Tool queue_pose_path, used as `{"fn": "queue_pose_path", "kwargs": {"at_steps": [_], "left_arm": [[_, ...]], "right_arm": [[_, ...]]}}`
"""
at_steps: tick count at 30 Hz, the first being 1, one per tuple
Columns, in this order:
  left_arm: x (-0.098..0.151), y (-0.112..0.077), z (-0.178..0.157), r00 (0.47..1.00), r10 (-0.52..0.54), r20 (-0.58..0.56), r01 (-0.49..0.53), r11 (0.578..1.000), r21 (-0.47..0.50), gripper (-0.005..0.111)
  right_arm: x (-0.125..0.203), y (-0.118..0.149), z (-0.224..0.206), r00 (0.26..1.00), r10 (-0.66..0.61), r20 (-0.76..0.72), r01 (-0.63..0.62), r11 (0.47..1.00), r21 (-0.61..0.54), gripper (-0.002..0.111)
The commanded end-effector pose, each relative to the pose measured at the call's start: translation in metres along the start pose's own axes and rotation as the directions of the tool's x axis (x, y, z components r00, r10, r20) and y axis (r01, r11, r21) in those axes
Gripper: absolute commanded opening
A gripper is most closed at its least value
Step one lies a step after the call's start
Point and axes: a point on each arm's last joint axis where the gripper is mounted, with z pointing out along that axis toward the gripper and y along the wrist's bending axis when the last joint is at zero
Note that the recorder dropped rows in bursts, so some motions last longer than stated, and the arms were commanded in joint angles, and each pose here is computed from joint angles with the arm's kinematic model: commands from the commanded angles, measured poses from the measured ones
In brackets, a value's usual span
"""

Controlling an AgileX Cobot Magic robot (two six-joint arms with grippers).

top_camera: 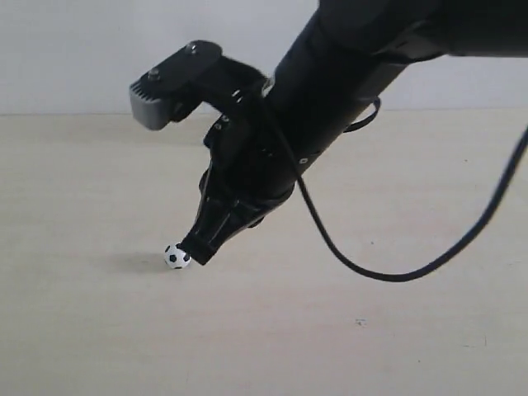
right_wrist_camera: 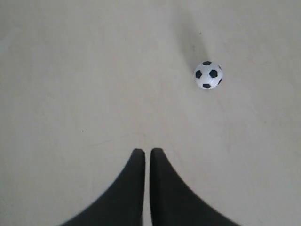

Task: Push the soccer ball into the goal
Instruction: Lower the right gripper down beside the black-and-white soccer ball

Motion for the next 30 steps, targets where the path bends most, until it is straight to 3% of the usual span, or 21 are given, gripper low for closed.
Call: {"fn": "queue_pose_path", "kwargs": {"at_steps": [1,12,19,30], "left_arm": [[-0.002,0.0,-0.001,1.0,-0.008,0.01,0.008,1.0,-0.003,0.006],[-0.002,0.0,-0.001,1.0,-0.008,0.01,0.008,1.0,-0.003,0.006],[-0.002,0.0,-0.001,1.0,-0.008,0.01,0.008,1.0,-0.003,0.006],[-0.002,0.0,-0.001,1.0,-0.008,0.01,0.008,1.0,-0.003,0.006]], "right_arm": [[-0.007,-0.008,0.031,0.996,0.004,-0.093,-0.007,0.999,-0.032,0.0],[-0.025,-0.02,0.12,0.991,0.012,-0.131,-0.016,0.999,-0.031,0.0],[-0.036,-0.009,0.148,0.99,-0.032,-0.136,0.025,0.998,-0.05,0.0],[-0.027,-0.012,0.179,0.987,-0.049,-0.155,0.038,0.997,-0.073,0.0]]}}
